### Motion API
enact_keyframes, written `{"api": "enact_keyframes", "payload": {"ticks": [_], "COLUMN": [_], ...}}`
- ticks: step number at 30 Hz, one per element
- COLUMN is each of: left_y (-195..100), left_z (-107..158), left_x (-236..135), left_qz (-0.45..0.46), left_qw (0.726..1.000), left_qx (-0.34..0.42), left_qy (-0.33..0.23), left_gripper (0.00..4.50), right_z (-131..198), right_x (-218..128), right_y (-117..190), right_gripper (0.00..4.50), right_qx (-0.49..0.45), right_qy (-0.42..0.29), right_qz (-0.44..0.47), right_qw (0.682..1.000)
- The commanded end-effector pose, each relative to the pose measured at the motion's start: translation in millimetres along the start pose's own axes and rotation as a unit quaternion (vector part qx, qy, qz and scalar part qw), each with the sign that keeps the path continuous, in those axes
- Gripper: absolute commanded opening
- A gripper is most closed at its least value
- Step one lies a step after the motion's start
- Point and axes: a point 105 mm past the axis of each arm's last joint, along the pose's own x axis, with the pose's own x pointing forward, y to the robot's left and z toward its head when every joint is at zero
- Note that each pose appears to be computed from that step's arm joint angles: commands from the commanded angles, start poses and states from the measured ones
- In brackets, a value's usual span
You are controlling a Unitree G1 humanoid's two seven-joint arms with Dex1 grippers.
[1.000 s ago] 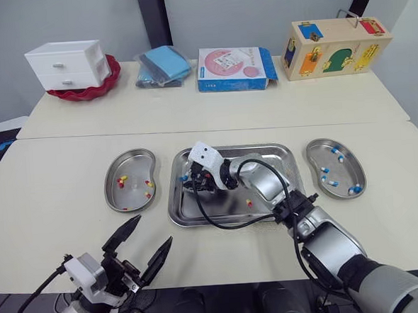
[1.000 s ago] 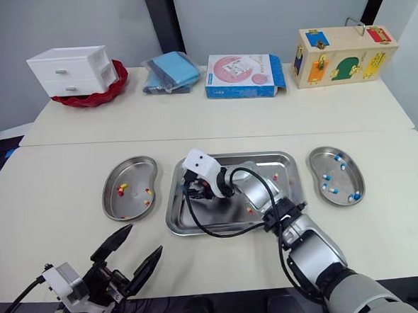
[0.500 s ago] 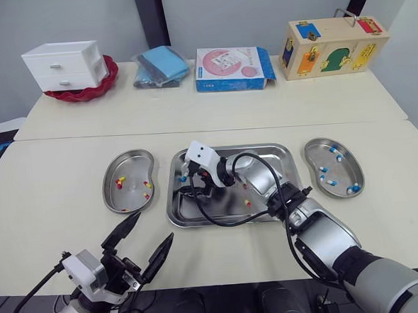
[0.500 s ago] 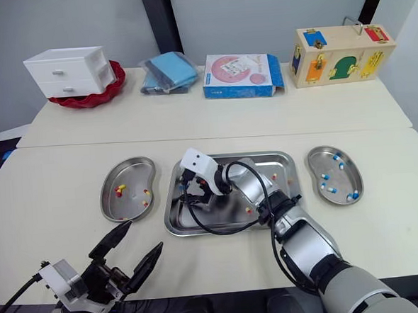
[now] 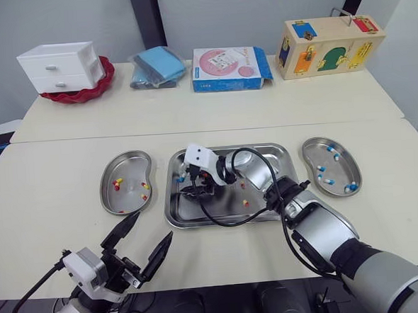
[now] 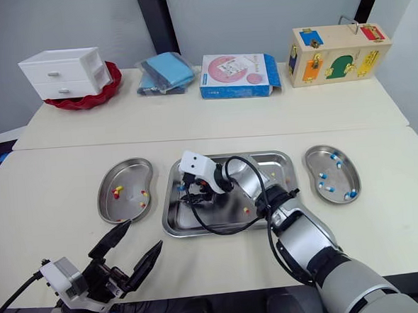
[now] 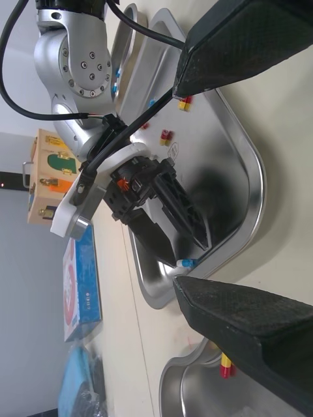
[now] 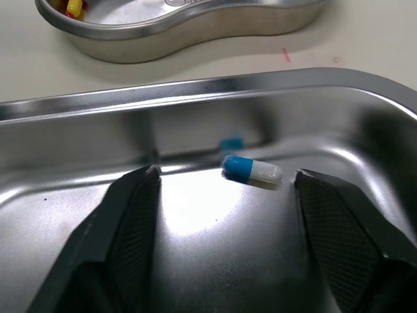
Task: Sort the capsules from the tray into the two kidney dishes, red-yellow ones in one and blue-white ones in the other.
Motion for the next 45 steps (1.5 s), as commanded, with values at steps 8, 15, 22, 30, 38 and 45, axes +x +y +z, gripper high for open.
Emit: {"api": "enact_keyframes", "payload": {"ticks": [8, 15, 22, 30, 38, 45], "left_y": [-3.4, -2.5, -2.1, -2.0, -1.4, -1.7], "left_z": [6.2, 5.7, 4.3, 2.8, 3.6, 5.5], "left_x": [0.1, 0.4, 0.4, -0.7, 0.3, 1.8], "left_qz": [-0.007, -0.007, -0.006, -0.006, -0.006, -0.008], "left_qw": [1.0, 1.0, 1.0, 1.0, 1.0, 1.0], "left_qx": [0.011, 0.011, 0.01, 0.01, 0.011, 0.012], "left_qy": [-0.004, -0.002, 0.001, 0.004, 0.005, 0.004], "left_gripper": [4.5, 4.5, 4.5, 4.5, 4.5, 4.5], "right_z": [14.6, 12.8, 12.1, 10.6, 3.6, 4.3], "right_x": [2.3, 1.8, 2.0, 1.5, 0.8, -0.1], "right_y": [-5.3, -7.7, -8.3, -8.4, -6.4, -7.0], "right_gripper": [3.58, 2.07, 1.28, 1.28, 1.08, 0.01], "right_qx": [-0.017, -0.017, -0.018, -0.02, -0.044, -0.043], "right_qy": [-0.015, -0.012, -0.01, -0.009, 0.014, 0.009], "right_qz": [-0.01, -0.016, -0.019, -0.019, -0.012, -0.013], "right_qw": [1.0, 1.0, 1.0, 1.0, 0.999, 0.999]}}
